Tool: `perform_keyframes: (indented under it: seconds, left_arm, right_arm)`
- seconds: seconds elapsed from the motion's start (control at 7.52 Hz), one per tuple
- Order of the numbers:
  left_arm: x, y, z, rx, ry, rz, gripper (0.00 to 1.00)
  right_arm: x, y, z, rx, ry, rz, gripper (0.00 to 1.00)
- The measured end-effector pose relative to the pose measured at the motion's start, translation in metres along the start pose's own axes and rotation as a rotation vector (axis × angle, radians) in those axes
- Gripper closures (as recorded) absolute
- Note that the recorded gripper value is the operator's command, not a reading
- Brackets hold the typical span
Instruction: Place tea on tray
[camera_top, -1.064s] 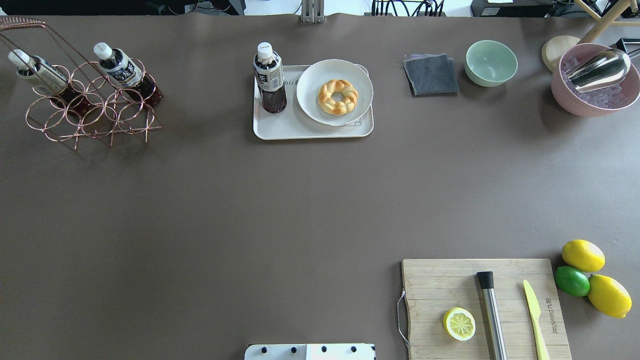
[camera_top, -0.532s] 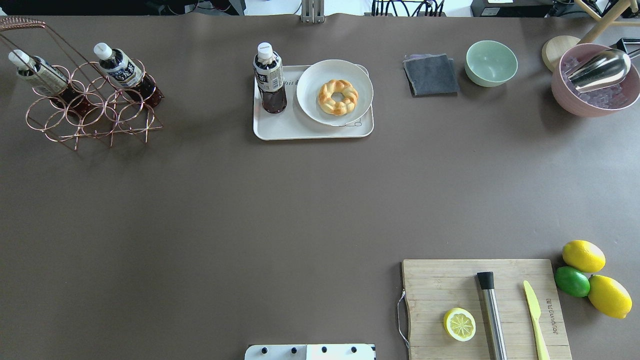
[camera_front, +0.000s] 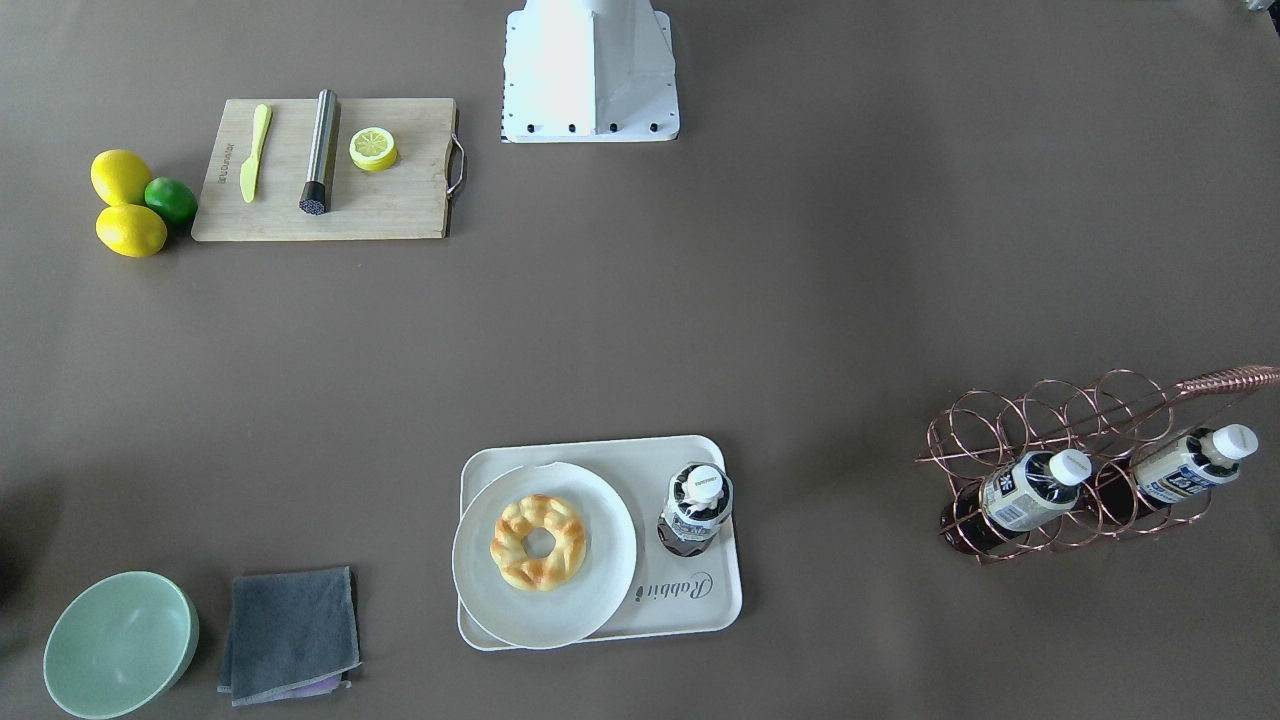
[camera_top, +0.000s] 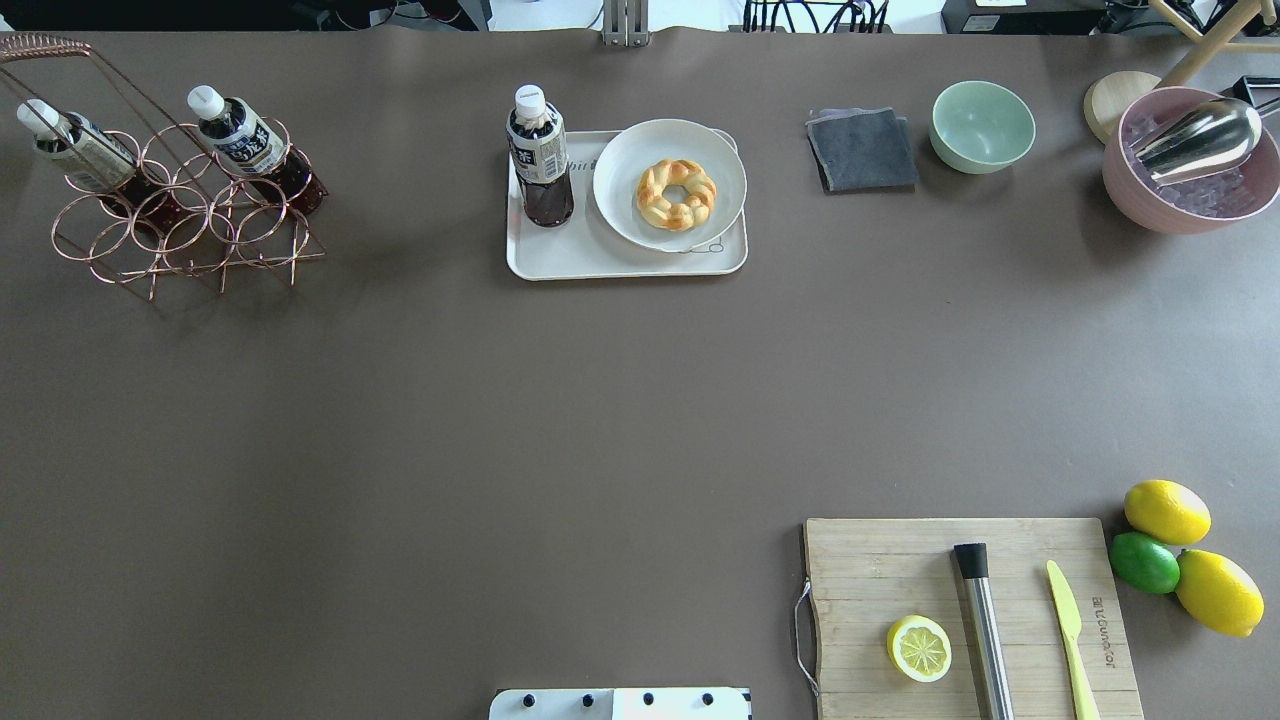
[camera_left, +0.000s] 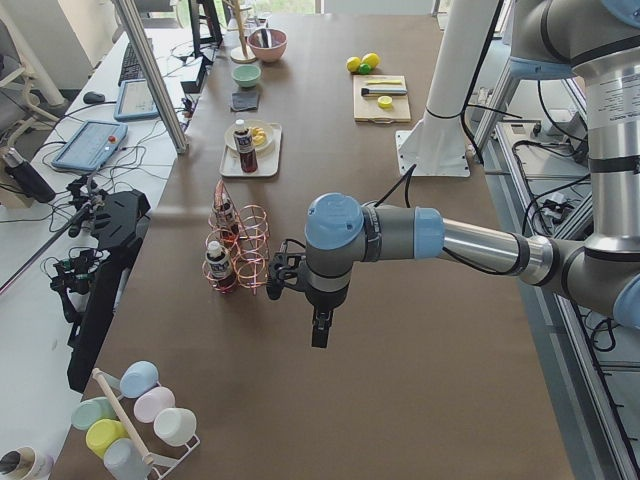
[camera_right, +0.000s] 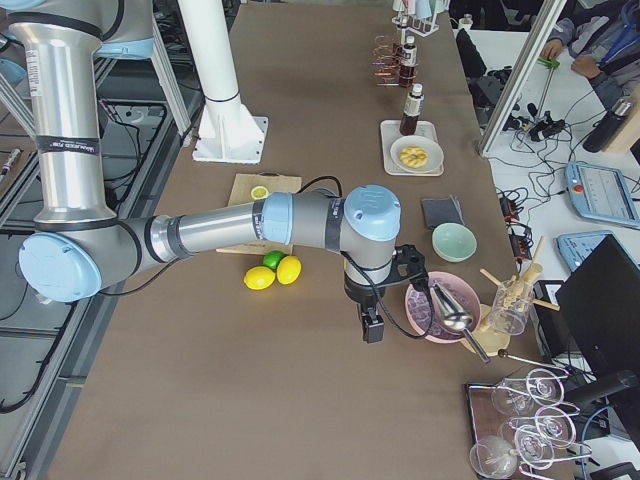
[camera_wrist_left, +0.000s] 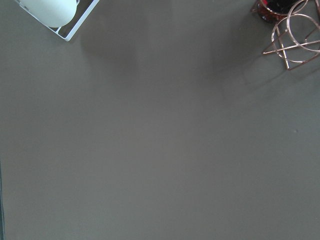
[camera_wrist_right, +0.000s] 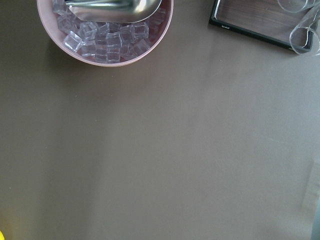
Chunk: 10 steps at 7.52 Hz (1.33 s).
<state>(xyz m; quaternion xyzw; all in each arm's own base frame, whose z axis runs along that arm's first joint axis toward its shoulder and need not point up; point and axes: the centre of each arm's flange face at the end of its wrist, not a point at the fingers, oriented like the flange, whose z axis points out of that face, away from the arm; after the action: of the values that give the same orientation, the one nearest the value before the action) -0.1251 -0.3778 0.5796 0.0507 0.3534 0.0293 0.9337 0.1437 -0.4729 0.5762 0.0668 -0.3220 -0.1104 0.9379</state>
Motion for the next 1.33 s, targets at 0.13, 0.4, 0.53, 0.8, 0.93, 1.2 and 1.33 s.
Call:
perform_keyframes:
  seconds: [0.13, 0.4, 0.53, 0.8, 0.93, 1.2, 1.33]
  left_arm:
    - [-0.006, 0.002, 0.006, 0.000, -0.014, 0.004, 0.03]
    - [-0.013, 0.005, 0.007, 0.002, -0.069, 0.018, 0.03]
    - [-0.015, 0.007, 0.009, 0.000, -0.074, 0.018, 0.03]
    - [-0.022, 0.019, 0.020, -0.014, -0.072, 0.009, 0.03]
    - [-0.025, 0.021, 0.024, -0.016, -0.071, 0.007, 0.03]
    - [-0.029, 0.022, 0.028, -0.020, -0.069, 0.003, 0.03]
    - [-0.029, 0.022, 0.029, -0.020, -0.068, 0.003, 0.03]
  right_arm:
    - [0.000, 0.000, 0.000, 0.000, -0.002, 0.000, 0.00]
    - [0.000, 0.000, 0.000, 0.000, -0.005, 0.000, 0.00]
    - [0.001, 0.001, 0.003, -0.005, -0.008, 0.004, 0.00]
    - [0.000, -0.001, 0.025, -0.031, -0.058, 0.010, 0.00]
    - [-0.003, -0.003, 0.035, -0.043, -0.082, 0.006, 0.00]
    - [-0.006, -0.006, 0.054, -0.076, -0.101, 0.003, 0.00]
    - [-0.006, -0.006, 0.061, -0.089, -0.107, 0.006, 0.00]
